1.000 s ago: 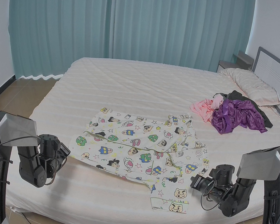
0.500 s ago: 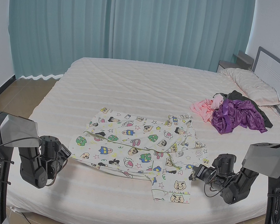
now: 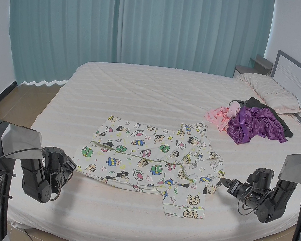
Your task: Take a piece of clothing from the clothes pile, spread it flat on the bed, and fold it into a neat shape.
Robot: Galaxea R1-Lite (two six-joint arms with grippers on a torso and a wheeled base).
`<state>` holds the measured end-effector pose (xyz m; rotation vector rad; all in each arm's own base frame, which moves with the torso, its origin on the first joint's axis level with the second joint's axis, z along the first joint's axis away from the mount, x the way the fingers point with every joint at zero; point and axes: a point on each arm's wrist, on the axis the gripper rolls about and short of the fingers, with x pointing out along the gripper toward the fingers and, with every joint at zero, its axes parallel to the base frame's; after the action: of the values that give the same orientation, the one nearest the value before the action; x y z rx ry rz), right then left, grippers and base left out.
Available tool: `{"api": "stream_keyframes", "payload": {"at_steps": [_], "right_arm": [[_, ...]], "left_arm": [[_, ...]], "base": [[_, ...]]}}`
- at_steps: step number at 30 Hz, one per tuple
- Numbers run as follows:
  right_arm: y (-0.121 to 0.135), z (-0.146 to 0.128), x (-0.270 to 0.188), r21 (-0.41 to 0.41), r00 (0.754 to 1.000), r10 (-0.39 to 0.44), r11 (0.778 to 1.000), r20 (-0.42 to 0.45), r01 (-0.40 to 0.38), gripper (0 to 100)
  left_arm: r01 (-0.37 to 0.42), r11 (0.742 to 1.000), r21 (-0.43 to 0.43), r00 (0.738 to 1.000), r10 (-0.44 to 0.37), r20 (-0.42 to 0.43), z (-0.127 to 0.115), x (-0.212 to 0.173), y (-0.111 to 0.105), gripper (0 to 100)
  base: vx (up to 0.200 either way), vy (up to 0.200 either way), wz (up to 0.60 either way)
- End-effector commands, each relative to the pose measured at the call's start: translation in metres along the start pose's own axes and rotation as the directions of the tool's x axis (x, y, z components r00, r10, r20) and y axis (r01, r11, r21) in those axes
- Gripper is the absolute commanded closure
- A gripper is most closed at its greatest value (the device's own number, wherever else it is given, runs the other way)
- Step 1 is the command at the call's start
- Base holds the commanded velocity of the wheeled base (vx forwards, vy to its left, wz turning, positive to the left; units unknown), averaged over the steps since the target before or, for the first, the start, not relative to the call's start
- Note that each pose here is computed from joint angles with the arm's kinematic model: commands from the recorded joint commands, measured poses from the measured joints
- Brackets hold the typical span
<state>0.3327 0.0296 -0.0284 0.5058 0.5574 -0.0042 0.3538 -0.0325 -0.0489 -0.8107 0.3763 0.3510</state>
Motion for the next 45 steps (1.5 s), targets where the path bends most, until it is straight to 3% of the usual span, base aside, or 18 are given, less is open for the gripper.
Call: {"api": "stream_keyframes", "payload": {"at_steps": [1,5,12,20,34,35,45], "right_arm": [[0.016,-0.021,-0.037,-0.047,0.988,0.122,0.991,-0.095,-0.127,0],[0.029,-0.047,-0.042,-0.154,0.963,0.188,0.963,-0.195,-0.22,0],[0.037,-0.091,-0.018,-0.196,0.932,0.18,0.948,-0.315,-0.25,0],[0.039,-0.105,-0.017,-0.218,0.926,0.163,0.944,-0.341,-0.247,0],[0.043,-0.1,-0.008,-0.217,0.931,0.179,0.942,-0.318,-0.255,0],[0.043,-0.1,-0.008,-0.217,0.931,0.179,0.942,-0.318,-0.255,100],[0.038,-0.1,-0.018,-0.217,0.935,0.156,0.948,-0.319,-0.232,100]], "left_arm": [[0.002,1.0,0.003,1.0,-0.002,-0.006,-0.002,0.0,0.0,100],[0.001,1.0,0.004,1.0,-0.001,-0.007,-0.002,0.0,0.0,100],[0.002,1.0,0.004,1.0,-0.002,-0.009,-0.002,0.0,0.0,100],[0.004,1.0,0.003,1.0,-0.004,-0.009,-0.002,0.001,0.0,100],[0.006,1.0,0.003,1.0,-0.006,-0.008,-0.002,0.001,-0.001,100],[0.004,1.0,0.003,1.0,-0.004,-0.009,-0.002,0.001,0.0,100],[0.003,1.0,0.005,1.0,-0.003,-0.008,-0.002,0.0,0.0,100]], "base": [[0.0,0.0,0.0],[0.0,0.0,0.0],[0.0,0.0,0.0],[0.0,0.0,0.0],[0.0,0.0,0.0],[0.0,0.0,0.0],[0.0,0.0,0.0]]}}
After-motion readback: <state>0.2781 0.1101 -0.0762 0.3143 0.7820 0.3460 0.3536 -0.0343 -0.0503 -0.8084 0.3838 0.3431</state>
